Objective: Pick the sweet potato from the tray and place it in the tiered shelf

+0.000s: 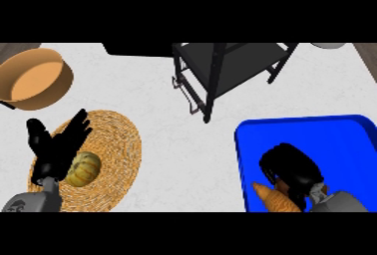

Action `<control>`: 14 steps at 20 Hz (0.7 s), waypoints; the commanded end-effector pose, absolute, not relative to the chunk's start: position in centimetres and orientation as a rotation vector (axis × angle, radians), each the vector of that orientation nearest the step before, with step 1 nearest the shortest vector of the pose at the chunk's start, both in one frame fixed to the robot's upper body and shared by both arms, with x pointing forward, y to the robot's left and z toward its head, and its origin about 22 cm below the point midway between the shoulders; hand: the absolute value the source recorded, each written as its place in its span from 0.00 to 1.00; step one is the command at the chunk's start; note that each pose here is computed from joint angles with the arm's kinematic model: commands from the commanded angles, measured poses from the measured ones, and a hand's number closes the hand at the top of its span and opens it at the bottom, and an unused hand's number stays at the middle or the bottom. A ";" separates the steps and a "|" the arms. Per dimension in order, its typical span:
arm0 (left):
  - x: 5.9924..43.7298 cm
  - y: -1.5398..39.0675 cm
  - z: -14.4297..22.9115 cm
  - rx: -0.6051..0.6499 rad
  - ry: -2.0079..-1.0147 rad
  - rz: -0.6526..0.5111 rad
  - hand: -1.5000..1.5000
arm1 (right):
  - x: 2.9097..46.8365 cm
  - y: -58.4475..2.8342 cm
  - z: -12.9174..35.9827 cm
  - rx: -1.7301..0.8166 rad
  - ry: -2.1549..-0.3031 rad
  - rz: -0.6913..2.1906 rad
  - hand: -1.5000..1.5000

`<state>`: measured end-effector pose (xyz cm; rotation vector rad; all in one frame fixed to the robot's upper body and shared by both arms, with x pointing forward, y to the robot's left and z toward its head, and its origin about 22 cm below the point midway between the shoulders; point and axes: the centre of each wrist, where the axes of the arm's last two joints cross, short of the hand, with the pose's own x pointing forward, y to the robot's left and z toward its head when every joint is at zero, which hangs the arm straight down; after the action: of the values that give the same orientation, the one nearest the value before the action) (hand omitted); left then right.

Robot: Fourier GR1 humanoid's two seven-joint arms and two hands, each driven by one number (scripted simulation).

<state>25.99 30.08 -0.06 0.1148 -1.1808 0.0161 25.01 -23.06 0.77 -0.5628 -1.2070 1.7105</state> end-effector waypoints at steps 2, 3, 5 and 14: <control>25.2 29.2 -2.0 0.083 -1.120 0.028 0.50 | 25.9 -16.0 3.1 -0.143 -1.403 1.657 1.00; 25.1 29.4 -2.5 0.070 -1.124 0.025 0.50 | 26.2 -14.8 3.9 -0.111 -1.463 1.621 1.00; 24.6 28.8 -2.6 0.097 -1.107 0.042 0.50 | 25.8 -13.8 5.3 -0.059 -1.542 1.491 1.00; 24.2 29.2 -2.7 0.108 -1.118 0.055 0.50 | 23.8 -17.2 19.0 -0.249 -1.873 1.206 1.00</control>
<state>24.64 30.81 -0.93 0.1525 -1.1697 0.0445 24.79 -16.07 14.71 -0.1913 -1.7760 1.3277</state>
